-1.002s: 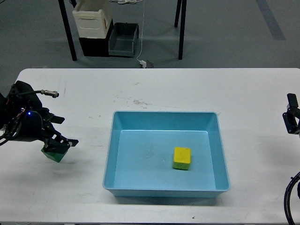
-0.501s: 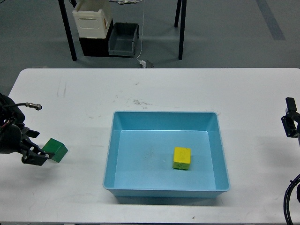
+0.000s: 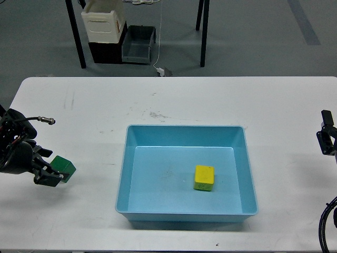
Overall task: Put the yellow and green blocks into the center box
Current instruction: 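Close the left gripper on the green cube, then lift the green cube and lower it into the tray beside the yellow cube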
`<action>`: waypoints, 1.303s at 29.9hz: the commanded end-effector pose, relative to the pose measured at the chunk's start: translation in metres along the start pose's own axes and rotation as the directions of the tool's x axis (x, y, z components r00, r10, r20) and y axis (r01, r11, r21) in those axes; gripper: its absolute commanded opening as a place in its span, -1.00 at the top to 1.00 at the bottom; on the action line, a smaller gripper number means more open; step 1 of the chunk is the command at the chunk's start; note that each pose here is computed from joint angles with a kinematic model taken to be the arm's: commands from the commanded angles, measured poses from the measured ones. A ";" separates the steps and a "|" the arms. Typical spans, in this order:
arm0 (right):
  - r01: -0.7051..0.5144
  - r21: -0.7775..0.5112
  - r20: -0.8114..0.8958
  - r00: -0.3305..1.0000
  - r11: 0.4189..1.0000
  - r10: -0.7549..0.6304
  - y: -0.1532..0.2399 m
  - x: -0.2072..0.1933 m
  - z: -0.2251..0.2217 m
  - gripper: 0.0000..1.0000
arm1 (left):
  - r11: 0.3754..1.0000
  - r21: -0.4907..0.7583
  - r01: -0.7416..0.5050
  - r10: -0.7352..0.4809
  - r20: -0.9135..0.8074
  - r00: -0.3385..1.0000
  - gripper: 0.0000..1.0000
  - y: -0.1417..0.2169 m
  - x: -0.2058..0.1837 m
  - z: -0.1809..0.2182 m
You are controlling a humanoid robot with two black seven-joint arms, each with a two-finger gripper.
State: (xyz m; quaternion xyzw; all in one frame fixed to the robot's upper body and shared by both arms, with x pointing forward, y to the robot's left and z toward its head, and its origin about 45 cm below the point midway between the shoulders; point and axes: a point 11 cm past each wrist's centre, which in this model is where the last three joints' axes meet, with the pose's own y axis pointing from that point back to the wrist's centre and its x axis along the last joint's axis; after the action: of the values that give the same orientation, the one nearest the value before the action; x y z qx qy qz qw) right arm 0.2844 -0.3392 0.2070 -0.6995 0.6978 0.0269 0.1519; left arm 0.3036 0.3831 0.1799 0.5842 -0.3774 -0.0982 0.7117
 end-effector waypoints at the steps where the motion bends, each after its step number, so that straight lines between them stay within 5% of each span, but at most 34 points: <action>1: 0.000 0.001 0.000 1.000 1.000 0.000 0.000 0.000 0.000 -0.99 | 1.000 -0.016 -0.011 0.010 -0.016 1.000 -1.00 -0.002 0.002 0.003; 19: -0.004 -0.004 -0.001 1.000 1.000 0.004 0.000 0.001 0.001 -0.99 | 0.998 -0.049 -0.032 0.028 -0.070 0.997 -0.97 -0.017 -0.011 0.005; 30: -0.006 -0.002 -0.002 1.000 1.000 0.006 0.000 0.001 0.000 -0.99 | 0.996 -0.036 -0.076 0.075 -0.035 0.997 -0.17 -0.020 -0.015 0.001; 34: -0.007 -0.003 -0.002 1.000 1.000 0.007 0.000 0.001 0.001 -0.99 | 0.998 -0.027 -0.062 0.061 -0.035 0.998 0.28 -0.021 -0.020 -0.002; 39: -0.009 -0.003 -0.002 1.000 1.000 0.009 0.000 0.002 0.001 -0.99 | 0.997 -0.009 -0.073 0.073 -0.036 0.997 0.52 -0.015 -0.018 -0.008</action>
State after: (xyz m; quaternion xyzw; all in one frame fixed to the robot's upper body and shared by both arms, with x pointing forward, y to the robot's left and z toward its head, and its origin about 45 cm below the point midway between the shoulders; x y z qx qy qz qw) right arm 0.2842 -0.3404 0.2058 -0.6969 0.7007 0.0276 0.1502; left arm 0.2971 0.3916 0.1533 0.5655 -0.3811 -0.0707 0.7280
